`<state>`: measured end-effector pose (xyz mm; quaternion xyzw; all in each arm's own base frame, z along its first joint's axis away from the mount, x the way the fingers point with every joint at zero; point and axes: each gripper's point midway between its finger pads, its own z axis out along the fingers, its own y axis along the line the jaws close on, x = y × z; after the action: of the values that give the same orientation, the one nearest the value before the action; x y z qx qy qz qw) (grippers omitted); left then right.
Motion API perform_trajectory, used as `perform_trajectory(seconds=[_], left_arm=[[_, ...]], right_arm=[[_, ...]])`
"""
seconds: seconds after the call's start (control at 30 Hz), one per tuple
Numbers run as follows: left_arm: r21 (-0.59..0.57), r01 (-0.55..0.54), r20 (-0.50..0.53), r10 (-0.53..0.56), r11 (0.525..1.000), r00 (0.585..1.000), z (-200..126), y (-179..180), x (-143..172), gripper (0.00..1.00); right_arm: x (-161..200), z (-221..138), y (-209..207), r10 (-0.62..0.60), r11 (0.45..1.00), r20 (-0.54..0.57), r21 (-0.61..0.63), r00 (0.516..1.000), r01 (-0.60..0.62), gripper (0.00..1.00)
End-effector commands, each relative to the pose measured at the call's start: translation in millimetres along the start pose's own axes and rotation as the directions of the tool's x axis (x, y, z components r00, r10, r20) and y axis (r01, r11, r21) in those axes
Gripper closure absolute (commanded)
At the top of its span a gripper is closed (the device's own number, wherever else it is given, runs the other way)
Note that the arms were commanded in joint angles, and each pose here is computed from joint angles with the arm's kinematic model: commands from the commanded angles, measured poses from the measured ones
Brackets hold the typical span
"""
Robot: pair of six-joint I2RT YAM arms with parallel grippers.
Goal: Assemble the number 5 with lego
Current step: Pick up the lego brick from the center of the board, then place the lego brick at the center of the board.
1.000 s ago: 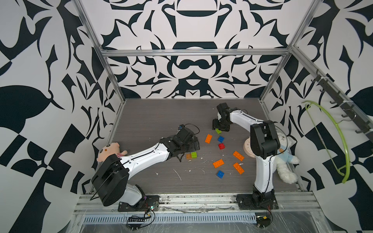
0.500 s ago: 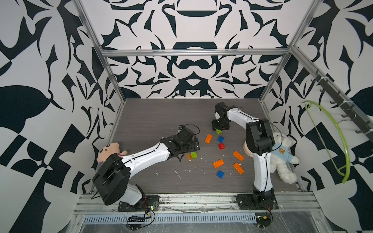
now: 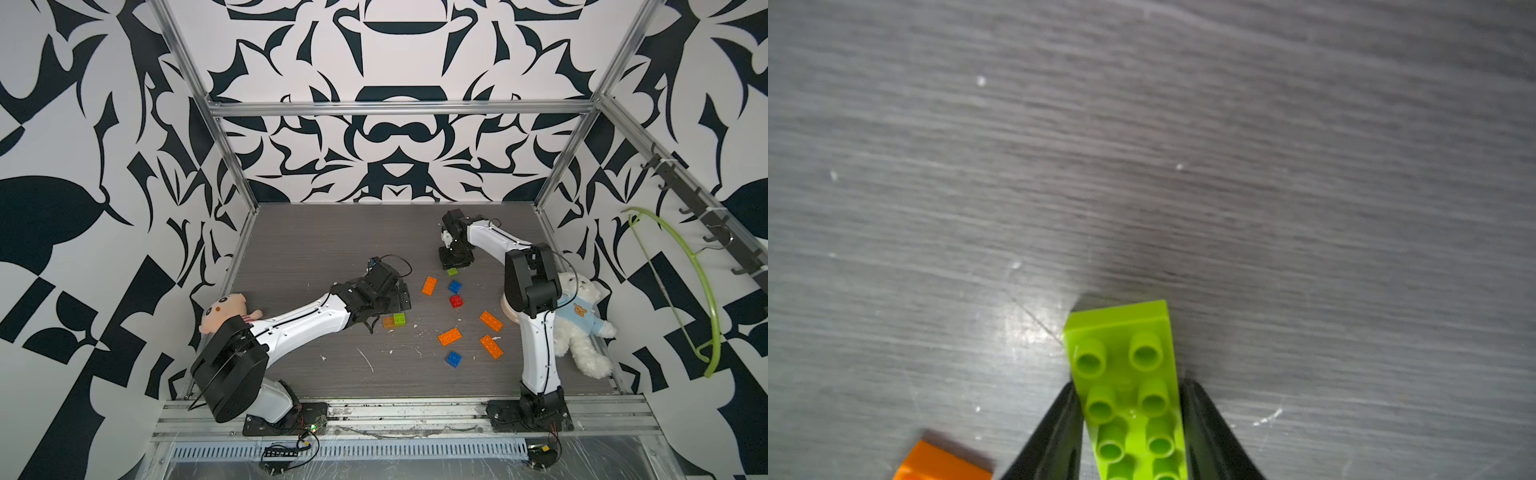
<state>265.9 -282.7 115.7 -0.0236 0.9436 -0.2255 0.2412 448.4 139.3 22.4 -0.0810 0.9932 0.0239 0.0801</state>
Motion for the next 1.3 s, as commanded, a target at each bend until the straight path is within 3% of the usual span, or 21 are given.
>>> perform_trajectory(seconds=[0.0,0.2,0.4,0.5,0.6,0.7,0.8,0.93,0.97,1.13,1.27], left_arm=[[-0.001,0.009,0.019,-0.009,1.0,1.0,-9.4,1.0,-5.2,0.01],[-0.015,0.029,0.043,-0.028,0.999,0.999,-19.7,8.7,-6.4,0.01],[-0.044,0.065,0.088,-0.061,0.997,0.994,-37.3,28.9,-2.5,0.01],[-0.076,0.08,0.117,-0.071,0.994,0.991,-50.1,45.5,-1.7,0.01],[-0.081,0.148,0.104,-0.139,0.986,0.985,-54.1,70.4,0.3,0.01],[-0.038,0.27,0.086,-0.266,0.962,0.96,-57.8,96.6,-2.0,0.01],[0.042,0.348,0.078,-0.35,0.937,0.933,-62.2,109.1,-4.6,0.01],[0.065,0.371,0.095,-0.376,0.926,0.922,-71.0,119.3,-7.7,0.01],[0.062,0.368,0.1,-0.372,0.928,0.923,-72.7,120.5,-8.3,0.01],[0.039,0.359,0.093,-0.361,0.933,0.928,-74.3,122.7,-6.9,0.01],[0.027,0.36,0.106,-0.361,0.932,0.926,-77.5,125.3,-7.6,0.01]], right_arm=[[-3.9,-23.4,-1.5,0.001,1.0,0.022,0.012,1.0,-0.002,0.63],[-10.4,-82.6,0.7,0.0,1.0,0.159,-0.009,0.987,0.001,0.66],[16.2,-117.6,16.2,-0.016,0.996,0.205,-0.085,0.979,0.034,0.66],[41.4,-127.0,40.0,-0.108,0.985,0.229,-0.108,0.967,0.135,0.66],[68.0,-134.3,72.6,-0.264,0.952,0.272,-0.08,0.925,0.296,0.68],[100.8,-138.2,110.9,-0.419,0.879,0.317,-0.093,0.851,0.467,0.68],[135.9,-137.9,145.4,-0.563,0.765,0.368,-0.108,0.74,0.635,0.68],[182.0,-126.3,181.2,-0.738,0.549,0.405,-0.107,0.54,0.829,0.68],[190.5,-119.8,185.6,-0.78,0.498,0.385,-0.096,0.493,0.862,0.69],[222.9,-97.5,198.1,-0.9,0.313,0.253,-0.189,0.354,0.931,0.69],[221.0,-82.1,206.5,-0.93,0.229,0.254,-0.164,0.265,0.96,0.69]])
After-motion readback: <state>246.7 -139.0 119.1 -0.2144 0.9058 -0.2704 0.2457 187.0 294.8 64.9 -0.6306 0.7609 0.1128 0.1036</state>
